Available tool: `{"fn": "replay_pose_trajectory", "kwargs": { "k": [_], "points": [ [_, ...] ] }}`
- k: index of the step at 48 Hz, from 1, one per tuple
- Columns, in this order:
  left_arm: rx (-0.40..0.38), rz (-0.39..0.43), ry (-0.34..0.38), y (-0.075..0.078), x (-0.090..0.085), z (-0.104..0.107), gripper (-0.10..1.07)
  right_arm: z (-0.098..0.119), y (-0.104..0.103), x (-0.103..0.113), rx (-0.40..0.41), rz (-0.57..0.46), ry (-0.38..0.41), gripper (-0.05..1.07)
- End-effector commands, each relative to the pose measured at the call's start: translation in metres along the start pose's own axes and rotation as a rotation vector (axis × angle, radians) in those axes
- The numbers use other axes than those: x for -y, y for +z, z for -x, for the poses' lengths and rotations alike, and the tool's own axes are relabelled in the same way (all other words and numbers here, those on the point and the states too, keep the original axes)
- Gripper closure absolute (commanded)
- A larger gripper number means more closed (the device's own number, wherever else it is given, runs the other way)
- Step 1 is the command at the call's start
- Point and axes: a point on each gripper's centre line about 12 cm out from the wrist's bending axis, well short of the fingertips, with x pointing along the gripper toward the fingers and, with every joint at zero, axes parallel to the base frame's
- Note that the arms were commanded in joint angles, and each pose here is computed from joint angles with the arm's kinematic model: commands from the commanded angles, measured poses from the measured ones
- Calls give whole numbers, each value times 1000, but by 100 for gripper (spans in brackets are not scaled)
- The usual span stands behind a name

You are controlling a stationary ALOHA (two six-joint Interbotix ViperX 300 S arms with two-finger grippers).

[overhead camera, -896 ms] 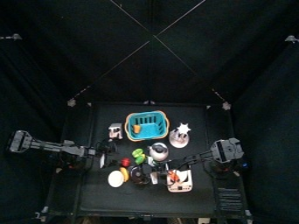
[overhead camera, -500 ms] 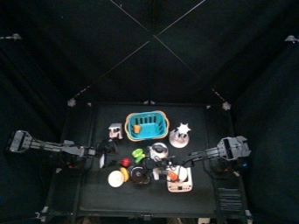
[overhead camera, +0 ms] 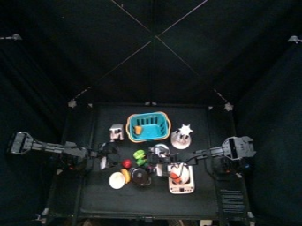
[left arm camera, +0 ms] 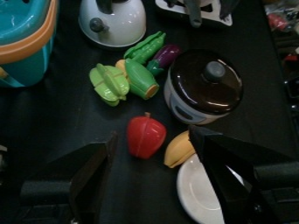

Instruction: Grab apple and place into basket

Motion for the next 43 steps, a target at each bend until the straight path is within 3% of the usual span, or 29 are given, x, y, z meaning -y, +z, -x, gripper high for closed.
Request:
{"fn": "replay_pose_trajectory", "kwargs": {
  "k": [1,16,26,43],
  "points": [
    [5,-53,3,12,1,-6,-2,17,18,13,69,-68,-38,8],
    [-112,-78,20,1,-1,-32,-2,50,20,22,161,-72,-61,8],
    [-159,-99,3,1,5,-50,-2,67,10,28,167,-89,-79,8],
    [-249,-106,0,-8,10,-77,-2,75,4,32,171,-99,-92,8]
  ]
}}
